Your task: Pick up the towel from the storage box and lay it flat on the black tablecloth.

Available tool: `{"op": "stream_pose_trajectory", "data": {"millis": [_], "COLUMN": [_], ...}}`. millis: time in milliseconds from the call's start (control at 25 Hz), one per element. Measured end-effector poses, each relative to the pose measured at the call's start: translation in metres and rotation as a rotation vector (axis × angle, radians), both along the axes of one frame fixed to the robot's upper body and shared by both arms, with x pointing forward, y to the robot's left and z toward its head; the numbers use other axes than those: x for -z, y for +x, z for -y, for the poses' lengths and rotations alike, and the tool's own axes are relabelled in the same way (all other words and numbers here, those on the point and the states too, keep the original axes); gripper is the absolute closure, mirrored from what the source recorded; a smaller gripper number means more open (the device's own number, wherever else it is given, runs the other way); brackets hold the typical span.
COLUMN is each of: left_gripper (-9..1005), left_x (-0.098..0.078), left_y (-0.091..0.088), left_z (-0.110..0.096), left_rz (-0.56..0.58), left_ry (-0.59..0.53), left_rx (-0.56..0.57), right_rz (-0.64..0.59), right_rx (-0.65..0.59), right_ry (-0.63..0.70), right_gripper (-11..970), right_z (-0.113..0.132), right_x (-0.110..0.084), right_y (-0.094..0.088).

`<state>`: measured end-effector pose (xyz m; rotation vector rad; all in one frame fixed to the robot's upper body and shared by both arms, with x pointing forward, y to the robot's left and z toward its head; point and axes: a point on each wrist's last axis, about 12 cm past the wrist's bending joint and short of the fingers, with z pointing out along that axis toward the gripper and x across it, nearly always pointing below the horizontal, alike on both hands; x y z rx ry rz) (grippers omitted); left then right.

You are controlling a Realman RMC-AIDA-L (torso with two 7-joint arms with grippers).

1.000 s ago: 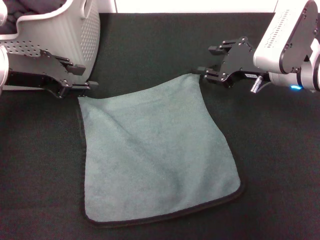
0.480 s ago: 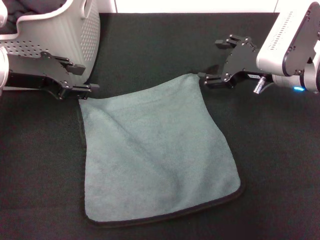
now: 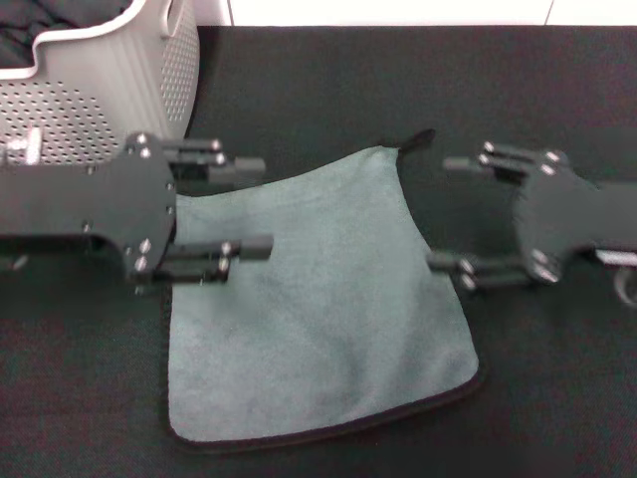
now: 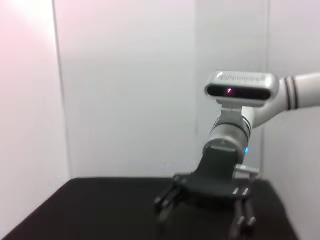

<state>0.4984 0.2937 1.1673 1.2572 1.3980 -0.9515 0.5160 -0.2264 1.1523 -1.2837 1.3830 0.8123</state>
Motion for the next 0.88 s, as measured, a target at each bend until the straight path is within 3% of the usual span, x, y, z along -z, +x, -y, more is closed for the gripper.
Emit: {"op": "stream_pose_trajectory", "data": {"millis": [120,240,880], "left_gripper": [374,374,374], "left_x": [0.006,0.014,0.031], "left_y": [-0.012,-0.019,-0.031], "left_z": [-0.002,-0.006,-0.023], "left_rz": [-0.027,-0.033,-0.095], "left_ry": [-0.069,-0.139,-0.164], "left_rx": [0.02,0.012,-0.034], "right_rz": [-0.058,-0.09,-0.156], "right_rx": [-0.096,-0.124,-0.208], "right_ry": [0.141,0.216,0.248], "right_gripper": [75,75,74], "right_z": [0.015,0.019,0.0], "right_x": [-0.007,-0.006,0.011], "right_y": [-0.024,-0.032,-0.034]}}
